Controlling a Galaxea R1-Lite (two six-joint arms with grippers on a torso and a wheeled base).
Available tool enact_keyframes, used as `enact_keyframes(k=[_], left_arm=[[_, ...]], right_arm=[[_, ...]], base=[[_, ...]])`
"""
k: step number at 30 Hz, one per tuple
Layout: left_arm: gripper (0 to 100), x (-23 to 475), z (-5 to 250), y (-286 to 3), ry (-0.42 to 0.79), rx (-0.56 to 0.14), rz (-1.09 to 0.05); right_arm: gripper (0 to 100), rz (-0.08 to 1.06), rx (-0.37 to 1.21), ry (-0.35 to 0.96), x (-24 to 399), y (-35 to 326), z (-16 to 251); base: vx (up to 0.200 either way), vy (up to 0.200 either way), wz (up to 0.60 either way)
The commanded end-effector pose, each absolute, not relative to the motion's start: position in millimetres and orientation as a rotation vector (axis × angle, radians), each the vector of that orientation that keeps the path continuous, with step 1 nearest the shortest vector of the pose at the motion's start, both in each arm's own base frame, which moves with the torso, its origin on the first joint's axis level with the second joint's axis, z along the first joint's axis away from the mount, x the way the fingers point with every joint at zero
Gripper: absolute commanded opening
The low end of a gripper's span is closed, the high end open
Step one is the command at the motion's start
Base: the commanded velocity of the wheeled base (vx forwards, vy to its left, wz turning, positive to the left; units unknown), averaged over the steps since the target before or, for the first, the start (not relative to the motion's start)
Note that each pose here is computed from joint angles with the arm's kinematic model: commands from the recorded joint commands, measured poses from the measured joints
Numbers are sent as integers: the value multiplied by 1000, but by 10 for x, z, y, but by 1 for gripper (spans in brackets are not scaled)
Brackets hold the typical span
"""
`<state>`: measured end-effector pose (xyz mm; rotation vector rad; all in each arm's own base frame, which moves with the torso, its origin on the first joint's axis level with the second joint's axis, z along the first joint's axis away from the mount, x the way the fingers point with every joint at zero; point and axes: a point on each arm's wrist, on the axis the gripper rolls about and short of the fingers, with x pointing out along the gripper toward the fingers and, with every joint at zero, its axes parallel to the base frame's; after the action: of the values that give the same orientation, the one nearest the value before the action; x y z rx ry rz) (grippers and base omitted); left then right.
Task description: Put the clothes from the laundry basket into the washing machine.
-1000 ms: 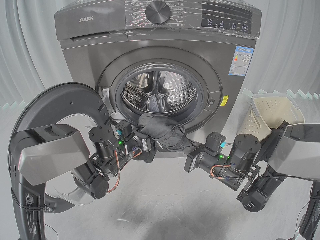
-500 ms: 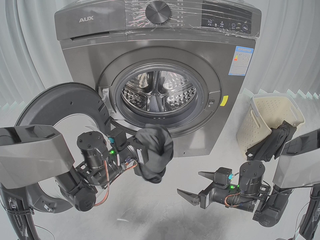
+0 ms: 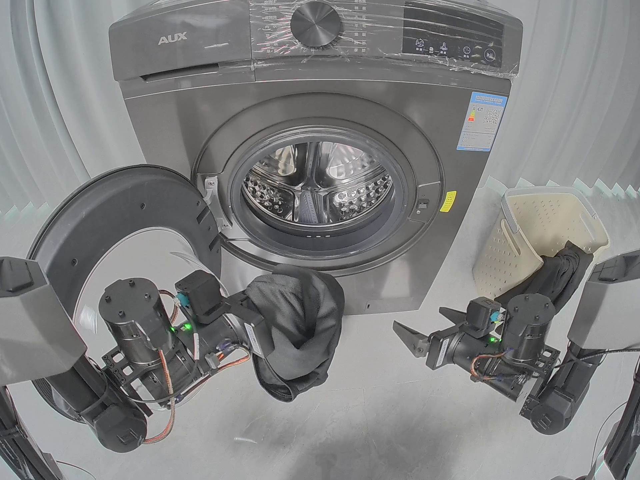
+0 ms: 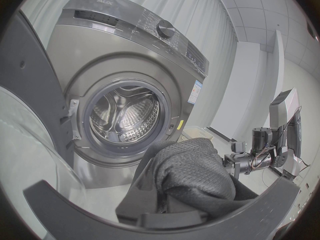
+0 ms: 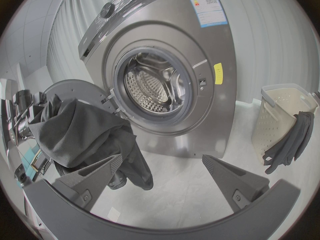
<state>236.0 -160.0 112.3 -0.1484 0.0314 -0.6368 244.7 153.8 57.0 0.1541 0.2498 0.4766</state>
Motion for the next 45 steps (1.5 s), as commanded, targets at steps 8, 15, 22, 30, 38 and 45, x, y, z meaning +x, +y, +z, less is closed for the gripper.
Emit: enact_keyframes(k=[8,15,22,30,38,45], left_arm=[[0,2364,1005,-1481,65,-98,-450],[0,2389,1027,-1483,53,-99,-449],[0,2375,1007,-1489,59,-85,-453],[0,2339,1003,-1557,56,-66,-478],[0,2313,990,-1571,64,-65,-489],[0,2304,991,-1596,63,-65,-496]], right_arm=[[100,464,181,195,2478,1485,718],[100,471,182,196,2451,1499,723],[100,478,179,203,2441,1524,706],[100,481,179,202,2432,1528,712],[100,490,178,204,2419,1551,708],[100,490,178,204,2413,1552,710]], base=[[0,0,0],[143,0,0],[29,0,0],[150,0,0],[25,0,0],[200,0,0]])
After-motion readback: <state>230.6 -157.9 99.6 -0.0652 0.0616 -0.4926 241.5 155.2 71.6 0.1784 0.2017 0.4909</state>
